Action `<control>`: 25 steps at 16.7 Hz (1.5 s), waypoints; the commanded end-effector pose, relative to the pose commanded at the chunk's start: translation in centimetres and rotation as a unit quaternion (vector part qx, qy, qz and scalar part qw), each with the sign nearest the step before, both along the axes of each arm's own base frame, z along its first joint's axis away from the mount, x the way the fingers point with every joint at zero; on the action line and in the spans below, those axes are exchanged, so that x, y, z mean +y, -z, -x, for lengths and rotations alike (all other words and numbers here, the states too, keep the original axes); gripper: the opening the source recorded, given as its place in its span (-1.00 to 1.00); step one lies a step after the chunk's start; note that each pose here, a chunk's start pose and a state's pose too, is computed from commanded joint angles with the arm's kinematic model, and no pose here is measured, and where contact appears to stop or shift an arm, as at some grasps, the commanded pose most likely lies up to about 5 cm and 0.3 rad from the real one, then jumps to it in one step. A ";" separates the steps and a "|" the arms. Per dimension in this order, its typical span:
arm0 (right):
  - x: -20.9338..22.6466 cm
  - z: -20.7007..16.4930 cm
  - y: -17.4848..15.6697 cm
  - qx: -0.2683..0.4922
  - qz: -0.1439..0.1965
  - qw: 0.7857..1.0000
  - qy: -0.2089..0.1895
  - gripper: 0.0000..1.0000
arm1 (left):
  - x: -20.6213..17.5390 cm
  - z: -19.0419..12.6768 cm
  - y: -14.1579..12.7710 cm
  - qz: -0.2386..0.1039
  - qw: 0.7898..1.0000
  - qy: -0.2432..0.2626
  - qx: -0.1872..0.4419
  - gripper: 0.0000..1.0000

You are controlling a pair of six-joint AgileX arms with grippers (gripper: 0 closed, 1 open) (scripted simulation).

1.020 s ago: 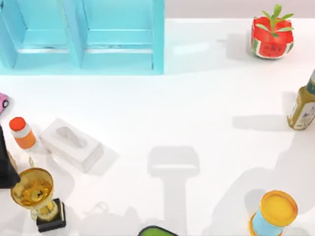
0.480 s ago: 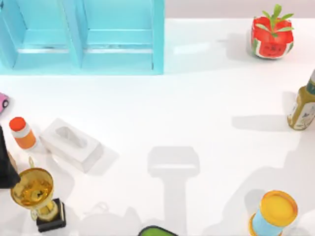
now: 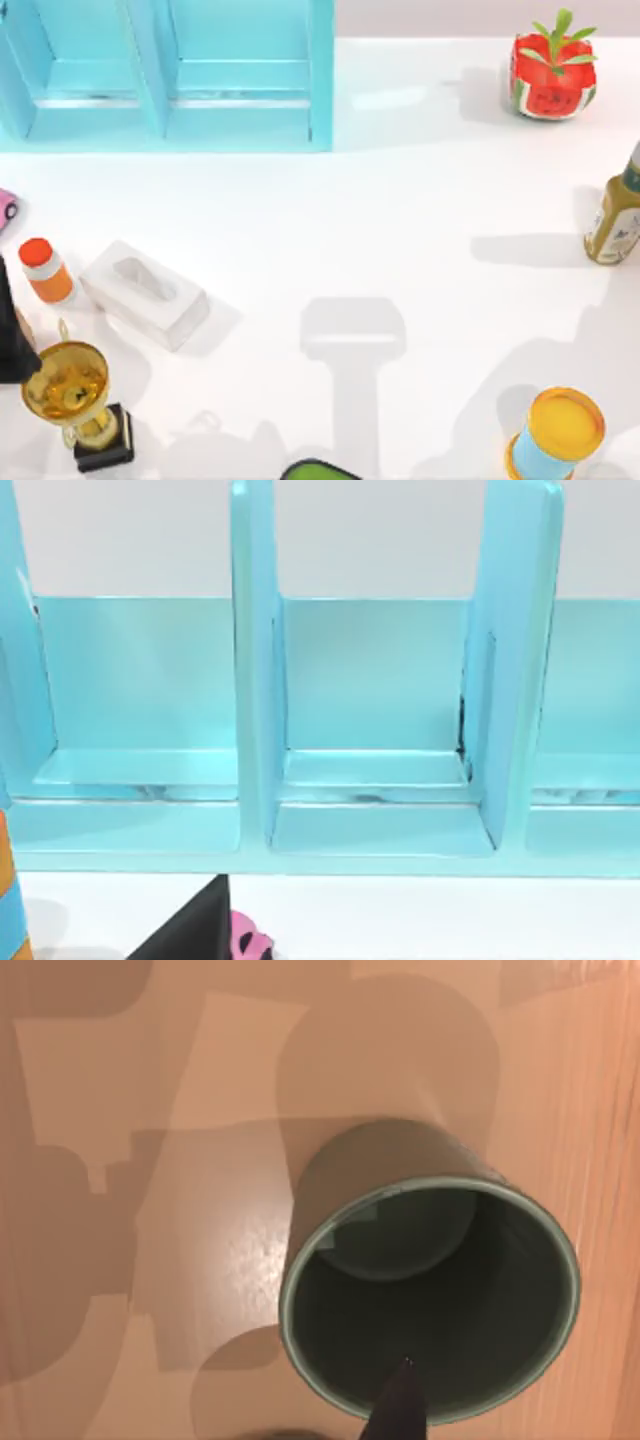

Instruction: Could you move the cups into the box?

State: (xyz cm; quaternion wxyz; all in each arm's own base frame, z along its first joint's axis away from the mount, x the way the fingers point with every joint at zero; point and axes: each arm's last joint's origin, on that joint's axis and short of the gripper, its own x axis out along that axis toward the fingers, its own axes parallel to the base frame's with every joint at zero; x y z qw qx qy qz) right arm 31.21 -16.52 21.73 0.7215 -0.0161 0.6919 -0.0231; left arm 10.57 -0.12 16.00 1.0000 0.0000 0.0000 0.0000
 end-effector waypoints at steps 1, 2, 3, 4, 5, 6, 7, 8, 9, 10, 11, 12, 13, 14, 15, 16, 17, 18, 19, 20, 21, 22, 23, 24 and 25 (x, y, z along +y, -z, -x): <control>0.0 0.0 0.0 0.000 0.000 1.000 0.000 0.66 | 0.0 0.0 0.0 0.000 1.000 0.000 0.000 1.00; 0.0 0.0 0.0 0.000 0.000 1.000 0.000 0.81 | 0.0 0.0 0.0 0.000 1.000 0.000 0.000 1.00; 0.0 0.0 0.0 0.000 0.000 1.000 0.000 0.96 | 0.0 0.0 0.0 0.000 1.000 0.000 0.000 1.00; 0.0 0.0 0.0 0.000 0.000 1.000 0.000 1.00 | 0.0 0.0 0.0 0.000 1.000 0.000 0.000 1.00; 0.0 0.0 0.0 0.000 0.000 1.000 0.000 1.00 | 0.0 0.0 0.0 0.000 1.000 0.000 0.000 1.00; 0.0 0.0 0.0 0.000 0.000 1.000 0.000 1.00 | 0.0 0.0 0.0 0.000 1.000 0.000 0.000 1.00; 0.0 0.0 0.0 0.000 0.000 1.000 0.000 1.00 | 0.0 0.0 0.0 0.000 1.000 0.000 0.000 1.00; 0.0 0.0 0.0 0.000 0.000 1.000 0.000 1.00 | 0.0 0.0 0.0 0.000 1.000 0.000 0.000 1.00; 0.0 0.0 0.0 0.000 0.000 1.000 0.000 1.00 | 0.0 0.0 0.0 0.000 1.000 0.000 0.000 1.00; 0.0 0.0 0.0 0.000 0.000 1.000 0.000 1.00 | 0.0 0.0 0.0 0.000 1.000 0.000 0.000 1.00; 0.0 0.0 0.0 0.000 0.000 1.000 0.000 1.00 | 0.0 0.0 0.0 0.000 1.000 0.000 0.000 1.00; -0.1 0.0 0.0 0.000 0.000 1.000 0.001 1.00 | 0.0 0.0 0.0 0.000 1.000 0.000 0.000 1.00; -0.1 0.0 -0.1 0.000 0.000 1.000 0.001 1.00 | 0.0 0.0 0.0 0.000 1.000 0.000 0.000 1.00; -0.1 0.0 -0.4 0.000 -0.001 1.000 0.002 1.00 | 0.0 0.0 0.0 0.000 1.000 0.000 0.000 1.00; -0.2 -0.1 -0.9 0.000 -0.001 1.000 0.003 1.00 | 0.0 0.0 0.0 0.000 1.000 0.000 0.000 1.00; -0.3 -0.2 -1.7 0.000 -0.001 1.000 0.003 1.00 | 0.0 0.0 0.0 0.000 1.000 0.000 0.000 1.00; -0.4 -0.3 -2.6 0.000 -0.001 1.000 0.004 1.00 | 0.0 0.0 0.0 0.000 1.000 0.000 0.000 1.00; -0.5 -0.4 -3.6 -0.001 -0.001 1.000 0.005 1.00 | 0.0 0.0 0.0 0.000 1.000 0.000 0.000 1.00; -0.5 -0.5 -4.6 -0.001 -0.001 1.000 0.004 1.00 | 0.0 0.0 0.0 0.000 1.000 0.000 0.000 1.00; -0.5 -0.5 -5.7 0.000 -0.001 1.000 0.004 1.00 | 0.0 0.0 0.0 0.000 1.000 0.000 0.000 1.00; -0.4 -0.4 -6.8 0.000 -0.001 1.000 0.003 1.00 | 0.0 0.0 0.0 0.000 1.000 0.000 0.000 1.00; -0.4 -0.3 -7.8 0.000 -0.001 1.000 0.002 1.00 | 0.0 0.0 0.0 0.000 1.000 0.000 0.000 1.00; -0.2 -0.2 -8.7 0.000 0.000 1.000 0.002 1.00 | 0.0 0.0 0.0 0.000 1.000 0.000 0.000 1.00; -0.2 -0.1 -9.4 0.000 0.000 1.000 0.001 1.00 | 0.0 0.0 0.0 0.000 1.000 0.000 0.000 1.00; -0.1 0.0 -9.8 0.000 0.000 1.000 0.001 1.00 | 0.0 0.0 0.0 0.000 1.000 0.000 0.000 1.00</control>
